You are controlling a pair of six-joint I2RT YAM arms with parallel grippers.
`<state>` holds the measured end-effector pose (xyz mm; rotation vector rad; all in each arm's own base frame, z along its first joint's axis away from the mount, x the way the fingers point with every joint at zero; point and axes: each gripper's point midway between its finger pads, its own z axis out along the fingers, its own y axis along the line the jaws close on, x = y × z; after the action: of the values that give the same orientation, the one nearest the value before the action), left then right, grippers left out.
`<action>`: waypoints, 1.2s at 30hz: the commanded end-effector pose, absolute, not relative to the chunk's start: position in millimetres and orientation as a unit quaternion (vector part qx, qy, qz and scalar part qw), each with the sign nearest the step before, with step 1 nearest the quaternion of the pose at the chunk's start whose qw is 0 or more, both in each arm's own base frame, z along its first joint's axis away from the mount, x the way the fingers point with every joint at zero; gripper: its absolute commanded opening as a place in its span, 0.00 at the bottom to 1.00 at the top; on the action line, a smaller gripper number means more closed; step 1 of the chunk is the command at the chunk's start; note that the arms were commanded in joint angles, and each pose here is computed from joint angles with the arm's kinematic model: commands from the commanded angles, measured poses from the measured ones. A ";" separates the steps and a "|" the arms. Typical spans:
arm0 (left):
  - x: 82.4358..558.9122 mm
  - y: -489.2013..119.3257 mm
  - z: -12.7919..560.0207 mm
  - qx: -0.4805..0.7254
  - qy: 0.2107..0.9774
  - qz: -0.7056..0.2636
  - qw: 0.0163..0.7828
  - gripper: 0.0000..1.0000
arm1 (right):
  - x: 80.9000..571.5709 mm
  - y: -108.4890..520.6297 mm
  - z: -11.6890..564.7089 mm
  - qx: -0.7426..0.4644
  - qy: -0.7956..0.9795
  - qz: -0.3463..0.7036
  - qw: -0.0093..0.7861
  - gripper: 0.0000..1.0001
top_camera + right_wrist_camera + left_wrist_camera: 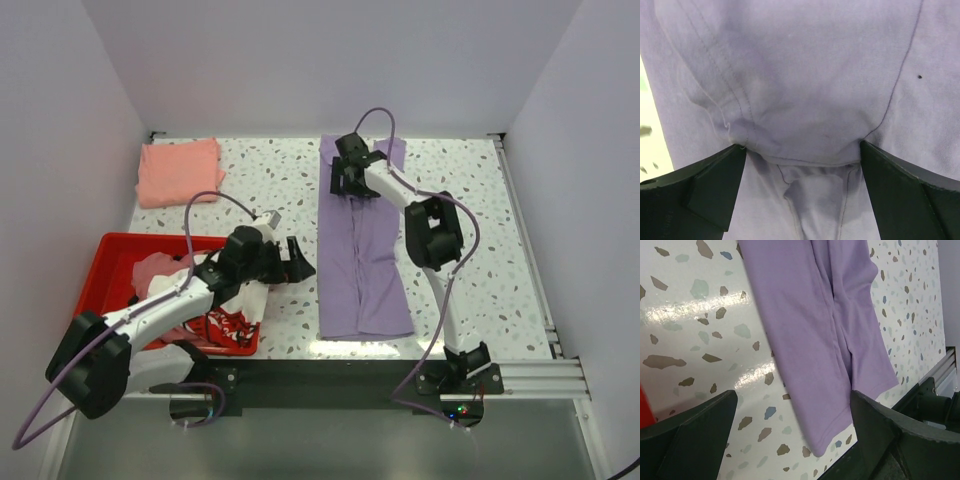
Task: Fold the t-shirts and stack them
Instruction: Fold the tshirt
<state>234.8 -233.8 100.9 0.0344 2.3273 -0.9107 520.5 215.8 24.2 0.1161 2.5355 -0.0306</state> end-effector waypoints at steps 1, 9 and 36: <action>250.3 -248.9 127.8 0.044 0.865 -0.363 0.344 1.00 | 516.3 205.9 -25.0 0.121 0.960 -0.023 0.251 0.99; 247.7 -253.5 118.1 0.061 0.883 -0.346 0.311 1.00 | 543.2 242.3 16.6 0.132 0.943 0.086 0.293 0.99; 114.6 -293.6 56.1 0.120 0.922 -0.304 0.207 0.86 | 293.4 145.9 139.9 0.117 0.914 0.119 0.371 0.99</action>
<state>108.1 -287.4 58.1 0.4139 2.5842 -0.8551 300.1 152.3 132.0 0.2234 2.4004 0.2802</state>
